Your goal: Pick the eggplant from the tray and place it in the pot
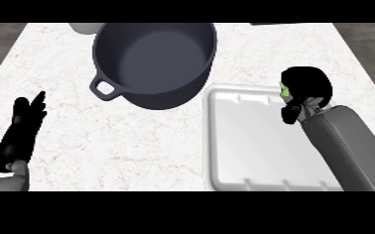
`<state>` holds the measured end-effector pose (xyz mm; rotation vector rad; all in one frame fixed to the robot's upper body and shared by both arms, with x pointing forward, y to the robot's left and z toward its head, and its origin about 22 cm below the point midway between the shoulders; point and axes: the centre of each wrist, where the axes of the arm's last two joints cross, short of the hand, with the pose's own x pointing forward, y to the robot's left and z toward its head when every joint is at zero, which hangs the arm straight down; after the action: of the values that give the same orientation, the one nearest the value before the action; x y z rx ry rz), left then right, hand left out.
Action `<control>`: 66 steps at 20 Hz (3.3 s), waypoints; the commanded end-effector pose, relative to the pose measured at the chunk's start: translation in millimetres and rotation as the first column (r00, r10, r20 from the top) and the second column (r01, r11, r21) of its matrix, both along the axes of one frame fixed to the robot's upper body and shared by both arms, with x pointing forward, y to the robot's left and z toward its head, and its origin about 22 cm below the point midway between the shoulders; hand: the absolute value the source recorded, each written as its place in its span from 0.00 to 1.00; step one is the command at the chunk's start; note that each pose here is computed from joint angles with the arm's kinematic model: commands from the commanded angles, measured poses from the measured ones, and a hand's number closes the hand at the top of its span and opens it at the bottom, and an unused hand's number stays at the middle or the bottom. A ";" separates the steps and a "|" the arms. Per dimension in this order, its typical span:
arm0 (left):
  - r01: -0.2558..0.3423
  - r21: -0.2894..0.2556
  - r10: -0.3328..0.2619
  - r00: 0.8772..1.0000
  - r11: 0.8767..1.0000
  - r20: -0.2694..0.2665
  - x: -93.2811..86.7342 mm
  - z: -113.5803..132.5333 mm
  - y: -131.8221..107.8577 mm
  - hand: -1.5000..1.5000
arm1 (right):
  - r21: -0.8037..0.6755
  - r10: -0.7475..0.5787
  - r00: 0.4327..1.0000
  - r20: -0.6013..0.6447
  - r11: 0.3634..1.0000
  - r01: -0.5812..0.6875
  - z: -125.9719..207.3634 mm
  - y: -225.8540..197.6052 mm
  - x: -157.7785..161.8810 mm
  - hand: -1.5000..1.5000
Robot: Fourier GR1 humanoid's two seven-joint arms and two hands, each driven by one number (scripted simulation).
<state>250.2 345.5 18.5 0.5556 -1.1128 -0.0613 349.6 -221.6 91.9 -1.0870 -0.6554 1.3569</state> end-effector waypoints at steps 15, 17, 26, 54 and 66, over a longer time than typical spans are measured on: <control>0.029 0.022 -0.029 0.999 0.999 0.036 18.9 12.5 -22.5 0.50 | 0.340 -0.245 0.478 0.843 0.932 -0.123 156.0 125.2 -141.0 1.00; 0.054 -0.005 -0.053 0.998 0.999 0.015 4.9 2.6 -14.2 0.50 | 0.318 -0.233 0.442 0.866 0.939 -0.128 168.5 145.1 -155.1 1.00; 0.099 0.003 -0.099 0.994 0.995 0.035 15.4 5.7 -27.0 0.50 | 0.357 -0.222 0.566 0.794 0.924 -0.138 207.9 199.2 -85.5 1.00; 0.136 -0.003 -0.136 0.990 0.991 0.044 33.3 11.7 -22.3 0.50 | 0.785 -0.497 0.744 0.447 0.616 -0.060 138.0 209.6 61.6 0.00; 0.055 0.004 -0.055 0.998 0.998 0.033 11.6 6.4 -6.0 0.50 | 0.882 -0.752 0.460 0.471 0.400 -0.249 117.0 184.0 57.2 0.00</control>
<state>272.0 325.8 27.6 0.5114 -1.1709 -0.1304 411.4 -26.4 219.6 -0.8248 -1.5932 -0.0088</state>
